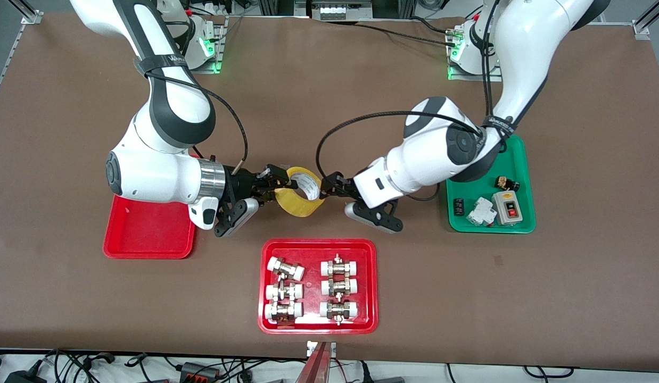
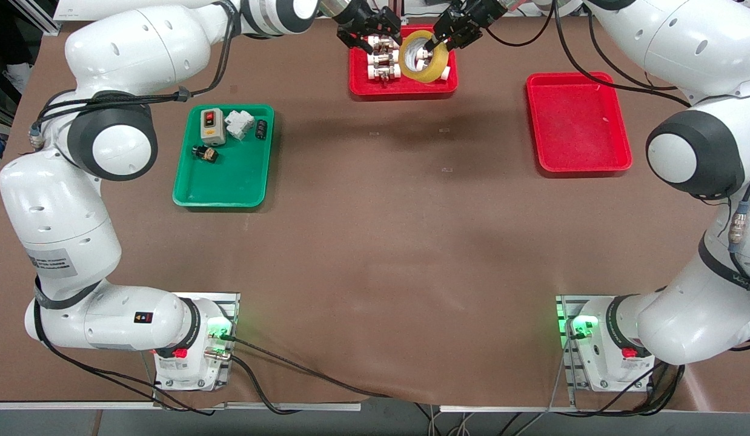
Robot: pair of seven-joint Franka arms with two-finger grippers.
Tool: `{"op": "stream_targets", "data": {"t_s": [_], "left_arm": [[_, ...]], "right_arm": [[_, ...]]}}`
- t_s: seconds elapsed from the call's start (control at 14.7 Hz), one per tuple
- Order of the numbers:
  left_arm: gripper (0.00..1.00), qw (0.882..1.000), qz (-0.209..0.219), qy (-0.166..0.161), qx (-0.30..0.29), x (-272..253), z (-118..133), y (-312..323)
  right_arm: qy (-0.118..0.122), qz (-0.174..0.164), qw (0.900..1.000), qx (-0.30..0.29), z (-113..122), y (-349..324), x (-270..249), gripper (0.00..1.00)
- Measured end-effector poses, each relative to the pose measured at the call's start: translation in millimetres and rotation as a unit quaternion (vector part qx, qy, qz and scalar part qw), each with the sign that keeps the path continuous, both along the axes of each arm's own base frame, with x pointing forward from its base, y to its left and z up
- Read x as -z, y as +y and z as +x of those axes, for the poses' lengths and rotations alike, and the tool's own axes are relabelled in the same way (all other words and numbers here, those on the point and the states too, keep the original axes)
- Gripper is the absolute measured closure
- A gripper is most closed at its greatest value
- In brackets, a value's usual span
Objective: Left arm passes tape to right arm into tray
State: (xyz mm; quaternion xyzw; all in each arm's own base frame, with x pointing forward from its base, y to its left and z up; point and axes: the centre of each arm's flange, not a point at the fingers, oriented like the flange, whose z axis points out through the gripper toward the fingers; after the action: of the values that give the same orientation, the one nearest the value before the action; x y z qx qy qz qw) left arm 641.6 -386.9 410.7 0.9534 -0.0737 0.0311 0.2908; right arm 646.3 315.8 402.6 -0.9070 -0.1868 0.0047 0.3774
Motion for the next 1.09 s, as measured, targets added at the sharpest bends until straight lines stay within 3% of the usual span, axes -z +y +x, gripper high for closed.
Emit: {"op": "stream_targets", "data": {"t_s": [0.41,0.61,0.75,0.89,1.09], "left_arm": [[0.0,0.994,0.07,0.074,0.034,-34.8,4.6,86.0],[0.0,0.986,0.1,0.089,0.1,-53.4,-1.1,137.8],[0.0,0.976,0.113,0.106,0.15,-65.3,-8.1,178.6],[0.0,0.969,0.13,0.12,0.173,-82.4,-15.8,217.1],[0.0,0.95,0.211,0.14,0.181,-104.3,-31.7,259.0]], "right_arm": [[0.008,-0.012,1.0,0.018,10.6,-25.1,15.0,0.47],[0.021,-0.018,0.998,0.063,36.2,-103.8,19.4,0.47],[0.039,-0.042,0.994,0.092,48.8,-182.0,27.1,0.47],[0.086,-0.049,0.987,0.125,48.2,-269.1,51.0,0.47],[0.163,-0.031,0.974,0.155,30.8,-365.0,99.7,0.47]]}}
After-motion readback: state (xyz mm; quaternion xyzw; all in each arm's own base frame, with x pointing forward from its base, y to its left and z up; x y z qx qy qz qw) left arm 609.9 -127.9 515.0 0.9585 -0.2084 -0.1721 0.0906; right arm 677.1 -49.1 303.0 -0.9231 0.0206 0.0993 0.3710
